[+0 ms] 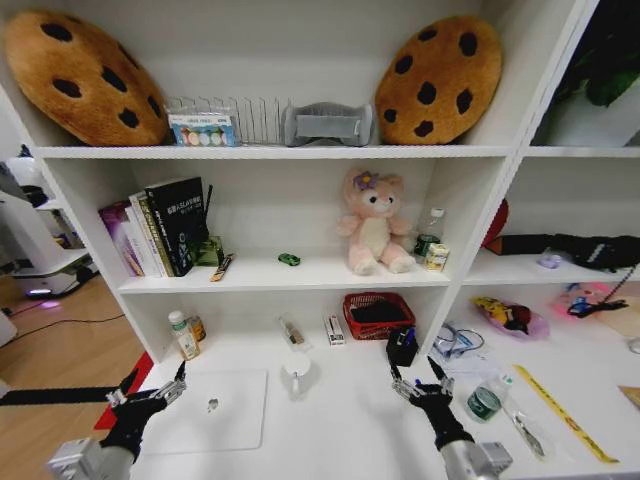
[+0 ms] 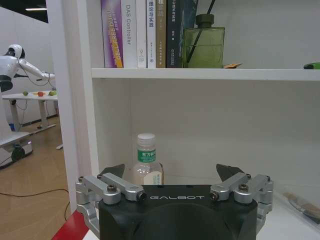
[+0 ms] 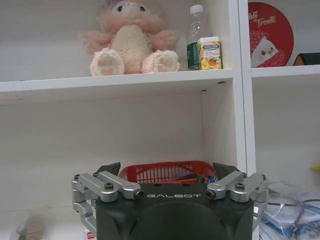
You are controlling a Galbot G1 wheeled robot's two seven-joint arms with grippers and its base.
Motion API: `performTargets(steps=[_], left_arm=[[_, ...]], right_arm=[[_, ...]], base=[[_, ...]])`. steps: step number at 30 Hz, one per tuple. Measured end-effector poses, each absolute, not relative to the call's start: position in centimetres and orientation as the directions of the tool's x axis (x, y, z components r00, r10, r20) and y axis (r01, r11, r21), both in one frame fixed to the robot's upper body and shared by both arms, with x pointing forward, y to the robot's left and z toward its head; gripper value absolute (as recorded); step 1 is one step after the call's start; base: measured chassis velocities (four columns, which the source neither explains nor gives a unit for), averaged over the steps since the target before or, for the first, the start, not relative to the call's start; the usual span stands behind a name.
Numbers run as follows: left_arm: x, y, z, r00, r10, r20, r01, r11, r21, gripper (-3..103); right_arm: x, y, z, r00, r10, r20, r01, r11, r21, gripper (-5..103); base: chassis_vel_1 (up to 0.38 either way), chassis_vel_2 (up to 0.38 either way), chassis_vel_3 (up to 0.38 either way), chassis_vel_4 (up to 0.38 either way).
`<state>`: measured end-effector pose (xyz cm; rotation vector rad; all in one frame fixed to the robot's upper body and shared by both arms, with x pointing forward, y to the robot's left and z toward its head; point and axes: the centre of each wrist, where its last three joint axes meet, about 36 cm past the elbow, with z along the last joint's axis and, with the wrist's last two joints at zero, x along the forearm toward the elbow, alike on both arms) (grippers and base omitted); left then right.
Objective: Organize the objects on the table.
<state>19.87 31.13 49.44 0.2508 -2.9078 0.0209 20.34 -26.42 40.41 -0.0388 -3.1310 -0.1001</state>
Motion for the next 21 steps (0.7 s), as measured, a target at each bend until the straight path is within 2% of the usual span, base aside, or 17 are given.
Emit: performTargets(steps=[6, 18, 21], left_arm=[[19.9, 31.1, 49.4, -0.961, -0.167, 0.221, -0.171, 0.985, 0.005, 100], [19.9, 31.1, 49.4, -0.961, -0.168, 0.222, -0.171, 0.985, 0.005, 100], [19.9, 31.1, 49.4, -0.960, -0.168, 0.222, -0.171, 0.985, 0.005, 100]], right_arm=[[20.7, -27.1, 40.5, -0.999, 0.034, -0.021, 0.033, 0.998, 0.046, 100], [21.7, -27.6, 40.3, -0.999, 0.031, -0.025, 0.029, 0.998, 0.050, 100], [22.0, -27.8, 40.6, -0.999, 0.031, 0.032, 0.032, 0.998, 0.057, 100]], base=[[0.037, -0.045, -0.038, 0.036], [0.177, -0.172, -0.185, 0.180], [0.107, -0.103, -0.123, 0.127]])
